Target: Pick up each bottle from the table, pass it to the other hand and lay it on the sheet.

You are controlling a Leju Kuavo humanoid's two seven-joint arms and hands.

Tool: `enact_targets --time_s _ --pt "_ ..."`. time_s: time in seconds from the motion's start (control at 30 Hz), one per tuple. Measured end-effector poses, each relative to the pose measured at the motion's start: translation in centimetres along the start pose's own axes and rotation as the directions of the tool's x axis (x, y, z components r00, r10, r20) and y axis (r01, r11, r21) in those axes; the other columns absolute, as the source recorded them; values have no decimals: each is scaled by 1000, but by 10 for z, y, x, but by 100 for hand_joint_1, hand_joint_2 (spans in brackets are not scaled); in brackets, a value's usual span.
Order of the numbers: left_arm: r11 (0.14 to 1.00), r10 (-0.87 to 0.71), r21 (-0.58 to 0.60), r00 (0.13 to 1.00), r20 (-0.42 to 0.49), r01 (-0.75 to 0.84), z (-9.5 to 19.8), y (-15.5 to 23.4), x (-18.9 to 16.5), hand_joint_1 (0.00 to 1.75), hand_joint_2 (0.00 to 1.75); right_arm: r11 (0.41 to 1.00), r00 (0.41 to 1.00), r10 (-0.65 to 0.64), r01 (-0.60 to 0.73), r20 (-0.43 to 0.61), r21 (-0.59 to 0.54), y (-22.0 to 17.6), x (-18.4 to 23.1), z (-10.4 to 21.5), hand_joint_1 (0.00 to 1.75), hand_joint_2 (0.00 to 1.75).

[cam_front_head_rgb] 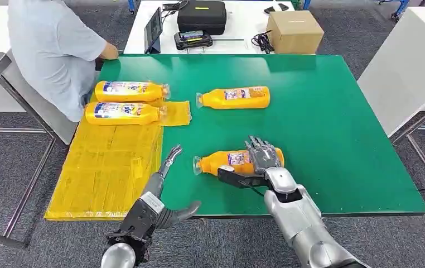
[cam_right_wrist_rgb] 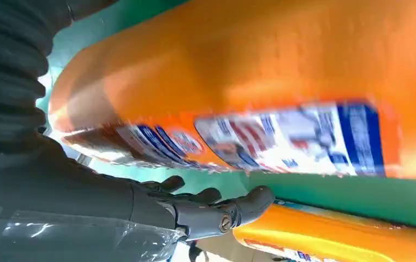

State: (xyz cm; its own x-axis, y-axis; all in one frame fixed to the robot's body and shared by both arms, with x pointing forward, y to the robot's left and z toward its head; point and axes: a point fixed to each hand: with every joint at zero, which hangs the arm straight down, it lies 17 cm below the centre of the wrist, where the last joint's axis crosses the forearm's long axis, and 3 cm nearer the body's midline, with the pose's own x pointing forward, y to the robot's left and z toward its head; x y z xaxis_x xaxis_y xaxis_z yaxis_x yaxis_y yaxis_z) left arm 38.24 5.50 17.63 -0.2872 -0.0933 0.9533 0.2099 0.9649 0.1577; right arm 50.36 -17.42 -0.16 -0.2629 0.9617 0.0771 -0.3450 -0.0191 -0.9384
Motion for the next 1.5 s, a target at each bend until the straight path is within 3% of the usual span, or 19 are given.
enact_targets --time_s 0.03,0.07,0.13,0.8,0.93,1.0,1.07,1.13,1.23,1.33,1.5 --pt "1000 1 -2 1000 -1 -1 0 -1 -1 0 175 1000 1000 6 -6 0 3 0 -1 -1 19 175" --pt "1000 0 -3 1000 -2 0 0 -1 -1 0 175 1000 1000 11 -11 0 6 0 -2 -1 136 175" --pt "1000 1 -3 1000 -2 -1 0 -1 -1 0 175 999 1000 24 -24 -2 22 4 -4 -2 175 175" --pt "1000 3 -23 1000 4 -3 -1 -8 -1 0 175 993 997 79 -81 21 88 19 -17 -4 175 175" --pt "1000 3 -23 1000 7 -3 -1 -8 0 0 175 995 998 50 -52 25 89 21 -18 -3 175 175" --pt "1000 7 -22 1000 10 -7 -2 -8 0 0 175 994 996 -48 41 75 97 23 -8 -1 175 175" --pt "997 72 1 997 6 -72 -5 -5 0 0 175 969 961 -234 217 148 118 21 1 5 175 175" --pt "976 213 52 977 -28 -211 -9 3 -7 0 175 907 881 -420 404 218 116 5 6 10 175 175" --pt "905 415 131 908 -63 -405 -14 13 -26 0 175 798 746 -595 591 299 115 -17 25 19 175 175" --pt "827 547 201 834 -69 -526 -16 23 -44 0 175 730 660 -662 675 354 108 -35 50 24 175 175" --pt "698 696 308 714 -76 -647 -11 34 -78 0 175 682 574 -680 724 456 106 -64 108 32 175 175"
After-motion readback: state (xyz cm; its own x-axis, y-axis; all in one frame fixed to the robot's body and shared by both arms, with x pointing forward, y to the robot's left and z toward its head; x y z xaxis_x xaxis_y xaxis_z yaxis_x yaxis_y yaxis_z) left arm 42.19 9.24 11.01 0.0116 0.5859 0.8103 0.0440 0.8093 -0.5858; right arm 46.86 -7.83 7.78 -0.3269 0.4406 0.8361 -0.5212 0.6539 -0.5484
